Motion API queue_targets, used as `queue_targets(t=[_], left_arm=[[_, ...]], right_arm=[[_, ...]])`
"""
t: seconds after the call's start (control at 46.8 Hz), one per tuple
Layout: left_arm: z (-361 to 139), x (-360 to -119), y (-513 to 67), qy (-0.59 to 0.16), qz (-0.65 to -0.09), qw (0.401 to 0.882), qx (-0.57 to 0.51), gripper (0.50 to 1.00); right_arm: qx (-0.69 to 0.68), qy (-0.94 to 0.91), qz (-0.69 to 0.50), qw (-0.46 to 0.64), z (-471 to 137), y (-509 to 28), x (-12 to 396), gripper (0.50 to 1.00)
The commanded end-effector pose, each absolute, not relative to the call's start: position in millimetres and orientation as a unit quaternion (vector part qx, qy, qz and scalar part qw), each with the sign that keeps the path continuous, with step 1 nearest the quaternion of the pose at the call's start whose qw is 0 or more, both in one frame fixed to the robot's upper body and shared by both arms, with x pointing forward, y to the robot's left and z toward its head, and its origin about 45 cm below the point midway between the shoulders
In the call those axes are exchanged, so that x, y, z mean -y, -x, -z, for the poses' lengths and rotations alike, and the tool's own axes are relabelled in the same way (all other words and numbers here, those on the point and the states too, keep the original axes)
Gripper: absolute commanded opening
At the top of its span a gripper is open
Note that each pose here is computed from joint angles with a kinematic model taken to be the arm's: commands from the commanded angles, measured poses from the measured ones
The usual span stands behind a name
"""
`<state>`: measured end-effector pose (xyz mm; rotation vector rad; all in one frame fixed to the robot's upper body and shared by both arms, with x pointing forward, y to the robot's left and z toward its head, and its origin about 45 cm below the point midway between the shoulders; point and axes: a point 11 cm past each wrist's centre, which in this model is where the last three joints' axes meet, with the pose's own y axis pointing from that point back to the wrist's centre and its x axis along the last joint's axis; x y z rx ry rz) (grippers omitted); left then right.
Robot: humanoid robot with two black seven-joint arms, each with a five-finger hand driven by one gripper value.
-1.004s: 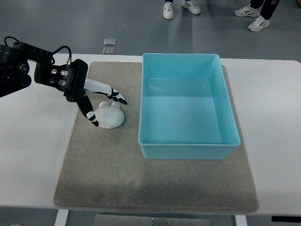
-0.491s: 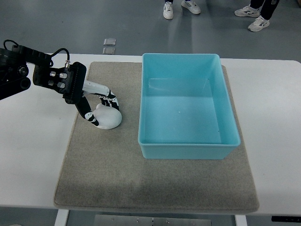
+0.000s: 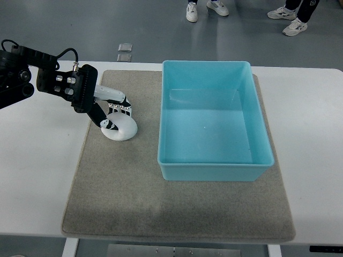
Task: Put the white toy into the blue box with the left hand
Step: 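Lift the toy with the left hand and carry it over the blue box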
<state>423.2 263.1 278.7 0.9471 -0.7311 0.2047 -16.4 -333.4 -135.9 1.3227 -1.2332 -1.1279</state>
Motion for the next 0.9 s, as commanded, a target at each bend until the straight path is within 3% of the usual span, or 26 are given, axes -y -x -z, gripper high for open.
queue_targets(t=[0.0, 0.577, 0.812, 0.876], left_arm=[[-287, -261, -427, -0.442, -0.1, 0.818, 0.354, 0.5], [-380, -232, -453, -0.381, -0.155, 0.794, 0.448, 0.503], [-387, -221, -452, -0.351, -0.172, 0.788, 0.476, 0.508], [-384, -208, -450, -0.338, -0.164, 0.794, 0.478, 0.508]], right_arm=[[0.506, -0.543, 0.463, 0.484, 136, 16, 333, 0.936], [0.506, -0.543, 0.463, 0.484, 136, 16, 334, 0.936], [0.506, -0.543, 0.463, 0.484, 136, 16, 334, 0.936], [0.506, -0.543, 0.463, 0.484, 136, 16, 333, 0.936]])
